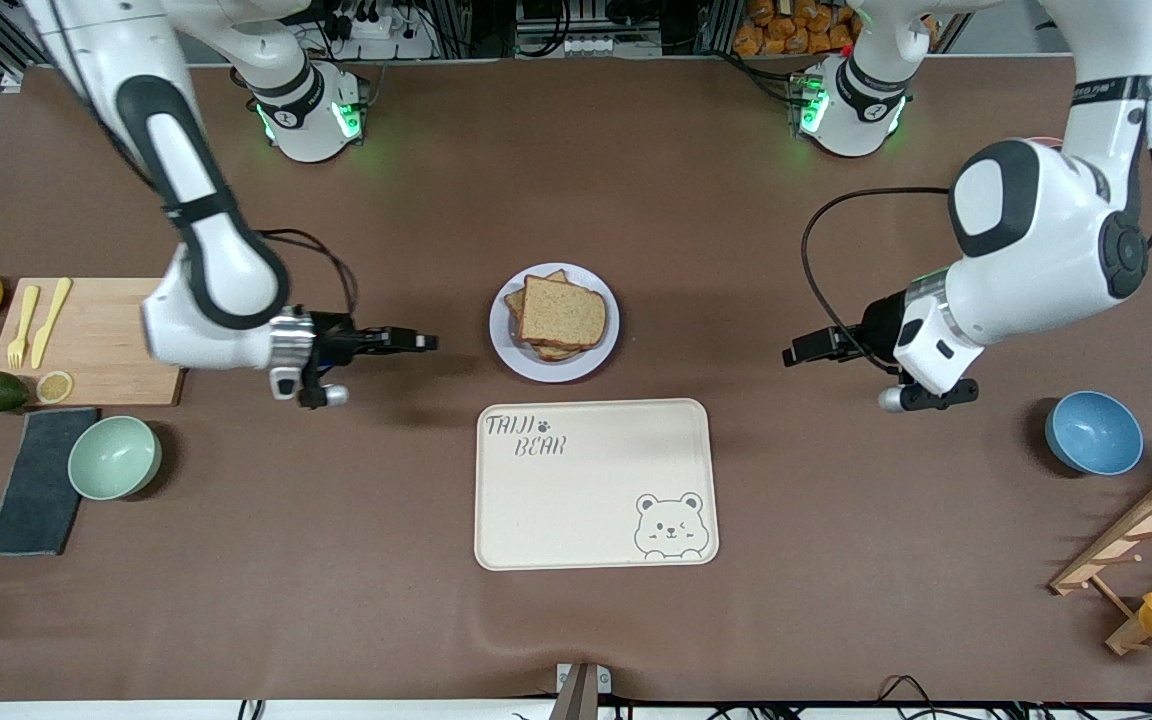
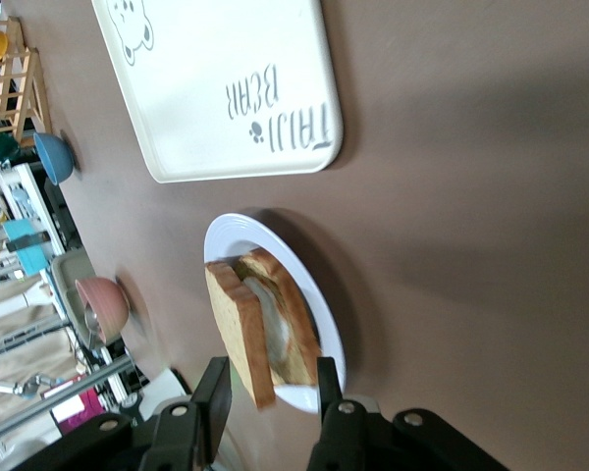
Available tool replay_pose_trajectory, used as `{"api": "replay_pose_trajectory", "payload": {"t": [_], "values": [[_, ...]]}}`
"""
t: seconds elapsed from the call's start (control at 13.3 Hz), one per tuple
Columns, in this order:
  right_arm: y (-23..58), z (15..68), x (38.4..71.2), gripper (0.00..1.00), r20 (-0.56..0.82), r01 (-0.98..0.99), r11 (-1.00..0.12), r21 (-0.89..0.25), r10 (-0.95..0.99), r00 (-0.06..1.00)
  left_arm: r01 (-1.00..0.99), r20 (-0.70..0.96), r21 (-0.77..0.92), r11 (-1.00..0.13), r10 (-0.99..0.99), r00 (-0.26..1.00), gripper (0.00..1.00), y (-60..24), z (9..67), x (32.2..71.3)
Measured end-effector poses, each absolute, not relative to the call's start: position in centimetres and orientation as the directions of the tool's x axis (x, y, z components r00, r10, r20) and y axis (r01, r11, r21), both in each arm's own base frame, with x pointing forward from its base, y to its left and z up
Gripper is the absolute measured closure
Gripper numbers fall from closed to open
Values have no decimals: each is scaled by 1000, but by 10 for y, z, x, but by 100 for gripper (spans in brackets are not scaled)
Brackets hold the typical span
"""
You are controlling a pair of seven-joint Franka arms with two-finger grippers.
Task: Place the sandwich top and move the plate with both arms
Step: 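Open and withdraw the right gripper while the left gripper reaches the plate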
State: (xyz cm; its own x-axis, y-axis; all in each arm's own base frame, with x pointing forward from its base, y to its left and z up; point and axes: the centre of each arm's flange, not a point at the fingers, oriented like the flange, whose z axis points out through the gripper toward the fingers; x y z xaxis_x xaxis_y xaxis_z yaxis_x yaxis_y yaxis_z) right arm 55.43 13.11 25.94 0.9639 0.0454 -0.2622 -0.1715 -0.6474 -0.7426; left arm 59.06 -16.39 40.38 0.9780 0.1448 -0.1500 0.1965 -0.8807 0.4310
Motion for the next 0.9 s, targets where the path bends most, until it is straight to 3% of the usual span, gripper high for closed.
{"api": "replay_pose_trajectory", "payload": {"t": [0.37,0.6,0.9], "values": [[22,319,592,56,-259,-112,-718,-687,98,961,157,-174,446,-881,87,981,0,-174,372,592],[3,365,611,51,-291,-107,-814,-571,79,953,96,-170,520,-849,8,985,0,-190,338,582],[-10,449,629,9,-291,-70,-907,-415,59,955,47,-181,561,-827,-67,981,0,-212,275,551]]}}
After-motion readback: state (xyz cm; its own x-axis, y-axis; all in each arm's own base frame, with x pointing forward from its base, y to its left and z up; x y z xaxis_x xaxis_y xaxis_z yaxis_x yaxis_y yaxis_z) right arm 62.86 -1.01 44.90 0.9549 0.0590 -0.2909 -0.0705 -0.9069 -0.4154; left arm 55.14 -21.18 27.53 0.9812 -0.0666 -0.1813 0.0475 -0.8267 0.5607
